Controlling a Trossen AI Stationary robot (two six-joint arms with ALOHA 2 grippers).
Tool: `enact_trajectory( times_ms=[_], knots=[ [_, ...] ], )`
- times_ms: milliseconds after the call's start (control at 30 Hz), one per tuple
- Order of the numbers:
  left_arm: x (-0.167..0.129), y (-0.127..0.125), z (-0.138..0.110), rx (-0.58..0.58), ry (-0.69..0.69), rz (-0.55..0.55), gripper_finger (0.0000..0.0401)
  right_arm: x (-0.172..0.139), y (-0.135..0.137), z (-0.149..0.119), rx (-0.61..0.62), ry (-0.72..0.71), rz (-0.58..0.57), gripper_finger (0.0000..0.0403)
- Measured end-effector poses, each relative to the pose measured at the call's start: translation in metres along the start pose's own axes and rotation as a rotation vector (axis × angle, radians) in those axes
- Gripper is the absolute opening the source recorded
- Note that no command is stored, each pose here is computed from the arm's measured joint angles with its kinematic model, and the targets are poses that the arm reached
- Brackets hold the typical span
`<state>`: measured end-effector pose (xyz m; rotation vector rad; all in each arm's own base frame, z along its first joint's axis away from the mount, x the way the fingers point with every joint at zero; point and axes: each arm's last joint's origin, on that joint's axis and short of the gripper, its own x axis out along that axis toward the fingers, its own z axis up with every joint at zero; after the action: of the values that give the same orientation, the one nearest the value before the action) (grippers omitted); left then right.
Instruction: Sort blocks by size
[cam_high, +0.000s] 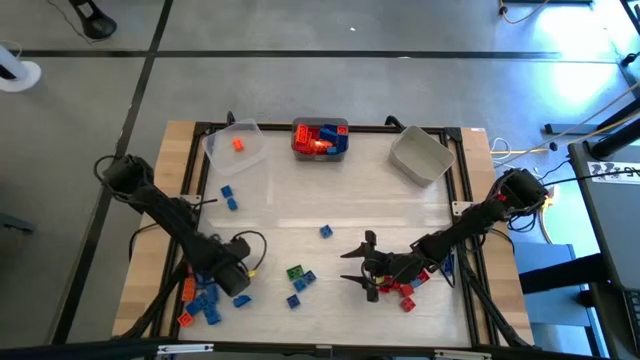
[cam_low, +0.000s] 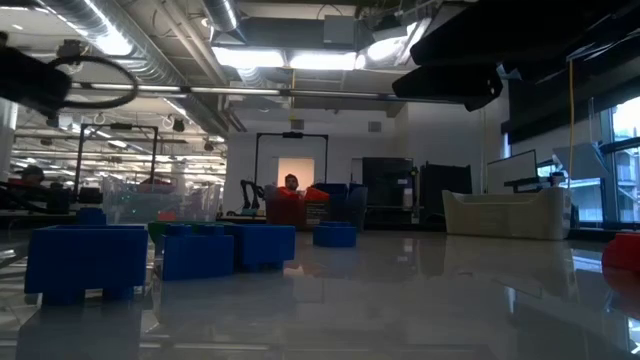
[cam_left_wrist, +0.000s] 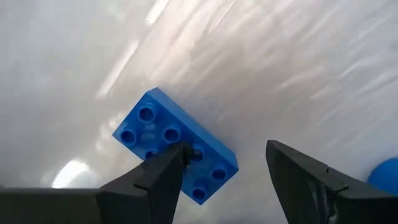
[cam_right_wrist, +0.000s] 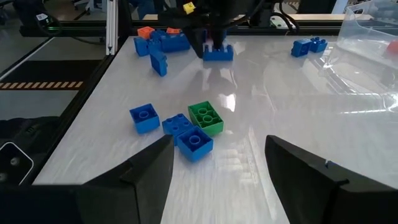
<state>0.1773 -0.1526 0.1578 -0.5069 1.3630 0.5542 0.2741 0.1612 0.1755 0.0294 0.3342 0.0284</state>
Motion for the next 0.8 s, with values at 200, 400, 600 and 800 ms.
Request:
enact_trajectory(
  times_ms=[200, 400, 600, 800],
  knots=[
    [-0.007, -0.013, 0.015, 0.230, -0.106, -0.075, 0.0214, 0.000, 0.000, 0.000, 0.000, 0.000, 0.000, 0.0248],
    [-0.025, -0.014, 0.030, 0.247, -0.097, -0.018, 0.0214, 0.000, 0.000, 0.000, -0.002, 0.003, -0.001, 0.0248],
    [-0.043, -0.012, 0.030, 0.205, -0.060, 0.055, 0.0214, 0.000, 0.000, 0.000, -0.003, 0.004, -0.001, 0.0248],
    [-0.035, -0.007, 0.028, -0.133, -0.059, 0.075, 0.0214, 0.000, 0.000, 0.000, -0.003, 0.005, 0.002, 0.0248]
  ],
)
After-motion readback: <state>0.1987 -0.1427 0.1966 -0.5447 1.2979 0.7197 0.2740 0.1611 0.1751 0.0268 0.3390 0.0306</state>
